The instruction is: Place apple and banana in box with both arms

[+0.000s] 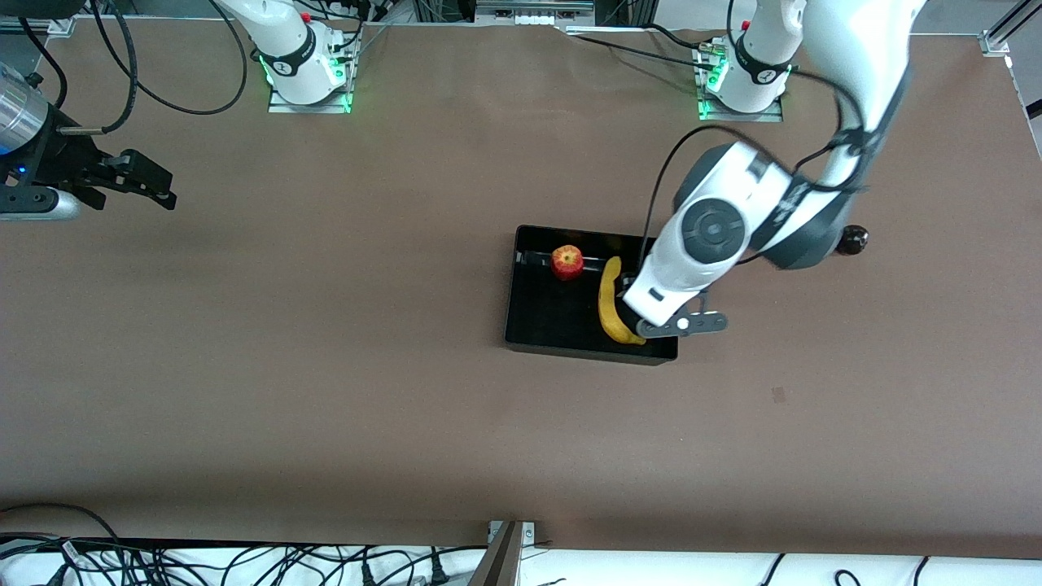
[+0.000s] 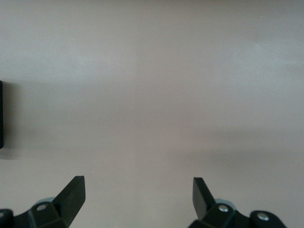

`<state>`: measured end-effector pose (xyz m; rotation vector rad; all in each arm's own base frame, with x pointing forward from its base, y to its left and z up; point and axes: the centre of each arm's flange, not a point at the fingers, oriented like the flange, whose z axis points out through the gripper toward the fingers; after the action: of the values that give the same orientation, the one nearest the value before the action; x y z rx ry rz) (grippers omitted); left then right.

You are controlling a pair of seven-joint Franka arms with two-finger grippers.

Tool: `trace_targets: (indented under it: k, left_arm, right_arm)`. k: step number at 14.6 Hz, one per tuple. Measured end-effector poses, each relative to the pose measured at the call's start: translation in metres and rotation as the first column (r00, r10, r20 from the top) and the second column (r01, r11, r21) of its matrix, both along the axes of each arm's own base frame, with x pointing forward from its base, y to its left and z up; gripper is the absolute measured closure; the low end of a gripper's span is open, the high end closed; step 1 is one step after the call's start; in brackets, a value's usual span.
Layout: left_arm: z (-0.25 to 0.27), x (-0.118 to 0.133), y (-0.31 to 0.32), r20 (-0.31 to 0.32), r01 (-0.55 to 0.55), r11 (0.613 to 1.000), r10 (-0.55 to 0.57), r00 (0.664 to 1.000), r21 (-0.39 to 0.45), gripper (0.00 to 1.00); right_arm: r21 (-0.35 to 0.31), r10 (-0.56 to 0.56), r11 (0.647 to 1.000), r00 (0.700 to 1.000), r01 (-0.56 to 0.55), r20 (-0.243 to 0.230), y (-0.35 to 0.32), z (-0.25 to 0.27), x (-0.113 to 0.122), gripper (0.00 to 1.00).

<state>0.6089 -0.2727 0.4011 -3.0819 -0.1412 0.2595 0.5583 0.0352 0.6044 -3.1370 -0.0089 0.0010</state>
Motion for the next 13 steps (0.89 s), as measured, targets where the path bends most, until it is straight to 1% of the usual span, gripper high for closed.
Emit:
trace_targets:
  k: [3, 6, 10, 13]
  left_arm:
    - [0.078, -0.006, 0.048, 0.003, 0.019, 1.000, -0.019, 1.000, -0.005, 0.00]
    - [0.136, -0.019, 0.104, 0.016, 0.035, 0.999, -0.035, 0.999, 0.025, 0.00]
    - [0.194, -0.038, 0.208, 0.002, 0.100, 0.995, -0.100, 0.995, 0.008, 0.00]
    - [0.223, -0.053, 0.248, 0.030, 0.120, 0.993, -0.120, 0.992, 0.007, 0.00]
  right_arm:
    - [0.000, 0.000, 1.000, 1.000, 0.000, 0.000, 0.000, 0.000, 0.000, 0.00]
    - [0.000, -0.001, 1.000, 1.000, 0.001, 0.001, 0.000, 0.000, 0.000, 0.00]
    - [0.000, -0.001, 1.000, 1.000, 0.001, 0.001, -0.001, 0.000, 0.000, 0.00]
    - [0.000, -0.001, 1.000, 1.000, 0.001, 0.001, -0.001, 0.001, 0.000, 0.00]
